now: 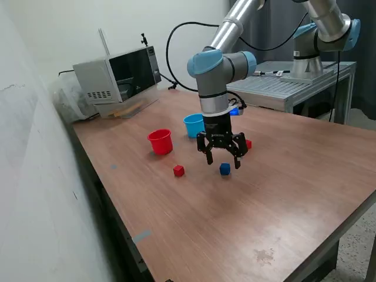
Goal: Place red objects in the red bin, and blue objects in the blue bin.
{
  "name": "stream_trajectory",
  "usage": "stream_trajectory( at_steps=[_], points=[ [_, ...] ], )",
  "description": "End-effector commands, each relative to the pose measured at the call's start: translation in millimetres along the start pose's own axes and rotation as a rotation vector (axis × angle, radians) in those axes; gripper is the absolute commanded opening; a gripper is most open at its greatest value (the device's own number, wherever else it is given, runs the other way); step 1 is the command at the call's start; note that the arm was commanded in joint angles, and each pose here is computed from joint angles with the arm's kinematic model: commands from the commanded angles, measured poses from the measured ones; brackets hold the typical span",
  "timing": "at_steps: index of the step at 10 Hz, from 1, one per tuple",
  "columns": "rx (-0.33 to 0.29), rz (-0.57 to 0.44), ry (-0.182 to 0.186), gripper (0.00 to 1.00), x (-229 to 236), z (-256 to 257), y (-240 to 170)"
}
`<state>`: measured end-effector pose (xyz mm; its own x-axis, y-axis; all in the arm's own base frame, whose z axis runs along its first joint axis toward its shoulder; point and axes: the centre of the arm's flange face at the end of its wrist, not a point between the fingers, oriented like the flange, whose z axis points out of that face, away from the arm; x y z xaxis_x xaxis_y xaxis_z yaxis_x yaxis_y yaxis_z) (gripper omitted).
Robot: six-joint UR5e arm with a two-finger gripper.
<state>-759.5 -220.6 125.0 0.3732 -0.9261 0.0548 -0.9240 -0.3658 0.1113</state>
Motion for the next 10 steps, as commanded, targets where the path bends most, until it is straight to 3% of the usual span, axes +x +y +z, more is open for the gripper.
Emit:
stream_trajectory(
  at_steps=[1, 4, 5, 7, 10],
  points=[
    [0.020, -0.006, -0.001, 1.00, -0.4, 10.3, -4.2],
    [0.032, -0.034, -0.004, 1.00, -1.2, 17.5, -5.8],
    [0.033, -0.034, -0.011, 0.00, -2.1, 17.5, -5.1],
    [0.043, -0.032, -0.042, 0.00, -5.4, 18.6, -5.5],
    [0.045, -0.027, -0.053, 0.00, -5.9, 15.2, -6.8]
  ],
)
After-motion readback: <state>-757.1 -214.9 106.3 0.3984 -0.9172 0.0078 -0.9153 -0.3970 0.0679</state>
